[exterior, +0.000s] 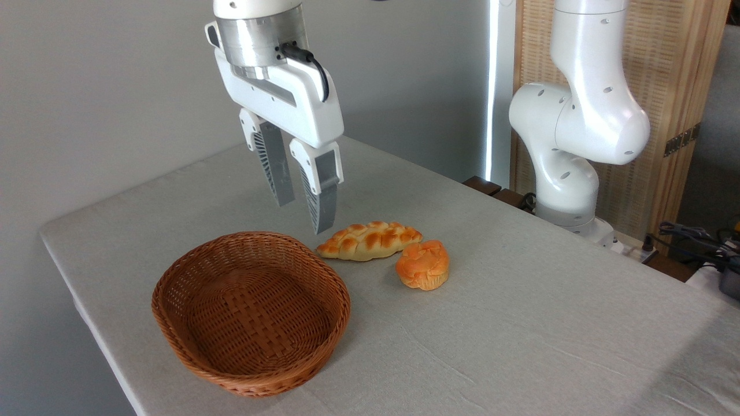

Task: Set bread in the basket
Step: 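Lower the open gripper down onto the round orange bun, then close the gripper around the round orange bun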

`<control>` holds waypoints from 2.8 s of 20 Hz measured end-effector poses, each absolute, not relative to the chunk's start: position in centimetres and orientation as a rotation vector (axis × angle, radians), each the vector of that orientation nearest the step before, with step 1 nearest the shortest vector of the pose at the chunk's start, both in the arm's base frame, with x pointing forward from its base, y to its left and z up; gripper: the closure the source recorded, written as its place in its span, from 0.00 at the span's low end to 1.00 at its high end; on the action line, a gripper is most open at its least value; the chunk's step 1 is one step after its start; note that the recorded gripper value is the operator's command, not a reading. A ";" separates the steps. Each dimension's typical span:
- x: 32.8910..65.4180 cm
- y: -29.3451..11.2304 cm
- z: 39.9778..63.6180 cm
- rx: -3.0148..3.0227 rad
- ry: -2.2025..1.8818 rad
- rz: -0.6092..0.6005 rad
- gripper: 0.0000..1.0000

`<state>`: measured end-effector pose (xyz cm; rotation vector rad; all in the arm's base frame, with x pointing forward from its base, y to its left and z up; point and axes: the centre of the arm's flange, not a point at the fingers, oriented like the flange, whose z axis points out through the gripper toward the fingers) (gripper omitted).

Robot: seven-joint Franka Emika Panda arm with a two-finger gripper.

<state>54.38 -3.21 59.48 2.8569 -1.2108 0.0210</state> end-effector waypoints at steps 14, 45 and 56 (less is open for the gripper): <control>43.3 -2.8 48.6 2.684 -1.366 -0.312 0.00; 40.9 -3.4 41.1 2.684 -1.500 -0.403 0.72; 40.9 -3.4 41.1 2.633 -1.577 -0.401 0.72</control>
